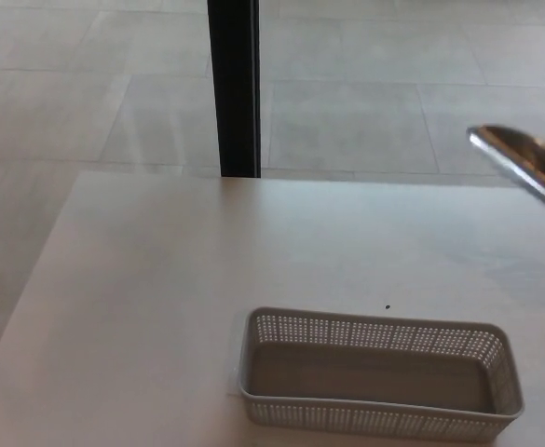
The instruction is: A garden tool is kept on the righthand side and a container is kept on the lefthand side on a desk infront of the robot. the robot uses its right hand to pick up the garden tool and makes a scooping motion inside the container
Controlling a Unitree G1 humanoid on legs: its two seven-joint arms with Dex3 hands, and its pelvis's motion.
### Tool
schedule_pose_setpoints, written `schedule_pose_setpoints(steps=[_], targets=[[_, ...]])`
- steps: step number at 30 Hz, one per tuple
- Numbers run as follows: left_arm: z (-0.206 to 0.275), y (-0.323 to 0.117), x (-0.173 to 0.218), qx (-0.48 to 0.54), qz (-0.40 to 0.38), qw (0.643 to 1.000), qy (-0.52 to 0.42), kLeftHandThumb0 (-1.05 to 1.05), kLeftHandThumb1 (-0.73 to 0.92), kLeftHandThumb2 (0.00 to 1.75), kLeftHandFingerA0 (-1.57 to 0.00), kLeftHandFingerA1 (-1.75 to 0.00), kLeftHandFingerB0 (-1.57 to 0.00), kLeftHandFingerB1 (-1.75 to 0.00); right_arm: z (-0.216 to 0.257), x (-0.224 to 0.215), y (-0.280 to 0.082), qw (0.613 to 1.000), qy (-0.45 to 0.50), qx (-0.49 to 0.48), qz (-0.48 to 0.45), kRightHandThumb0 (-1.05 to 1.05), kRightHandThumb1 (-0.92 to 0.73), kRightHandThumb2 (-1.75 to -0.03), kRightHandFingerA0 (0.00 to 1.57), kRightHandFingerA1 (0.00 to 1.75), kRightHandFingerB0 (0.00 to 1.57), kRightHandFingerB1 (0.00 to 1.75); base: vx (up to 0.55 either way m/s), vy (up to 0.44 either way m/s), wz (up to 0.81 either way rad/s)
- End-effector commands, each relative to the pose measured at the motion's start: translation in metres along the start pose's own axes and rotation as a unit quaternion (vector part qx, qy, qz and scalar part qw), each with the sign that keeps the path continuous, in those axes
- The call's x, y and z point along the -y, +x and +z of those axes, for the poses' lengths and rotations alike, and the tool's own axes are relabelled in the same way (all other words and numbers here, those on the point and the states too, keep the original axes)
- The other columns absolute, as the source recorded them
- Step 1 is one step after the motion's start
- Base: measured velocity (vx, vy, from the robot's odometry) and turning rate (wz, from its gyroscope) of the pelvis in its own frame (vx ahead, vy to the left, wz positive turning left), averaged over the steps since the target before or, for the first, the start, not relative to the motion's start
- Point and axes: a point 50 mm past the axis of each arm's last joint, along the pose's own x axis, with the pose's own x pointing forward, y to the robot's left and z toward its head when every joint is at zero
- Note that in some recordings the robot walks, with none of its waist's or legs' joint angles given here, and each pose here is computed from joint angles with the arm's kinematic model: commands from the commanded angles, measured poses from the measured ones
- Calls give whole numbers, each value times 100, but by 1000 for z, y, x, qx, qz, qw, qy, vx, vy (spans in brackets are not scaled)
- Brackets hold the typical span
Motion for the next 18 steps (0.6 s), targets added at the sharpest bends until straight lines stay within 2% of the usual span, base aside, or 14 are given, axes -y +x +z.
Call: schedule_pose_setpoints(steps=[1, 3, 4, 5, 6, 7, 8, 9, 12, 14, 15, 17, 18], targets=[[-1, -1, -7, -8, 6, 1000, -8, -61, -17, 160, -89, -122, -77, -113, 4, -9, 2, 999, -39, 6, -17, -17, -62, -96, 80, 173, 73, 141, 0, 0, 0], [0, -1, -7, -7, 6, 1000, -10, -63, -21, 165, -85, -124, -75, -115, 5, -14, 3, 999, -45, 4, -15, -19, -63, -91, 77, 175, 69, 146, 0, 0, 0], [0, -1, -7, -7, 5, 1000, -8, -60, -19, 161, -86, -123, -74, -112, 6, -22, 6, 999, -45, -5, -10, -16, -69, -68, 89, 170, 66, 126, 0, 0, 0], [1, 0, -6, -8, 4, 1000, -8, -57, -16, 157, -87, -121, -73, -110, 6, -24, 7, 999, -46, -6, -9, -21, -75, -63, 83, 171, 65, 124, 0, 0, 0], [1, 0, -6, -9, 5, 1000, -8, -57, -19, 159, -89, -123, -76, -112, 5, -28, 10, 999, -45, -24, -5, -34, -57, -94, 100, 128, 73, 98, 0, 0, 0], [1, 0, -6, -7, 5, 1000, -7, -63, -22, 167, -83, -123, -76, -114, 5, -31, 12, 998, -41, -39, -2, -24, -76, -66, 78, 165, 62, 125, 0, 0, 0], [1, -1, -6, -7, 4, 1000, -6, -63, -22, 167, -83, -123, -76, -114, 5, -33, 13, 998, -38, -46, -1, -24, -76, -66, 78, 165, 62, 125, 0, 0, 0], [1, 0, -6, -8, 5, 1000, -4, -63, -20, 163, -84, -121, -76, -112, 3, -36, 15, 998, -33, -51, 0, -24, -75, -70, 82, 168, 64, 133, 0, 0, 0], [-3, -1, -5, -9, 2, 1000, -3, -64, -22, 165, -81, -121, -73, -113, -2, -40, 20, 997, -17, -75, -3, -22, -72, -76, 86, 174, 68, 139, 0, 0, 0], [-4, -1, -4, -10, -2, 1000, -14, -56, -24, 165, -86, -126, -74, -115, -13, -44, 25, 993, 41, -109, -4, -16, -61, -91, 84, 175, 63, 156, 0, 0, 0], [-4, -1, -4, -10, -1, 1000, -11, -60, -26, 172, -87, -127, -79, -120, -15, -44, 26, 991, 60, -118, -6, -17, -61, -90, 82, 175, 57, 159, 0, 0, 0], [-5, -1, -4, -10, 1, 1000, -5, -63, -24, 170, -86, -126, -77, -118, -19, -43, 28, 987, 87, -131, -17, -21, -65, -87, 83, 175, 56, 160, 0, 0, 0], [-6, -1, -4, -9, 0, 1000, -7, -65, -21, 172, -83, -125, -77, -118, -21, -41, 30, 982, 109, -152, -23, -21, -64, -87, 82, 175, 55, 153, 0, 0, 0]])
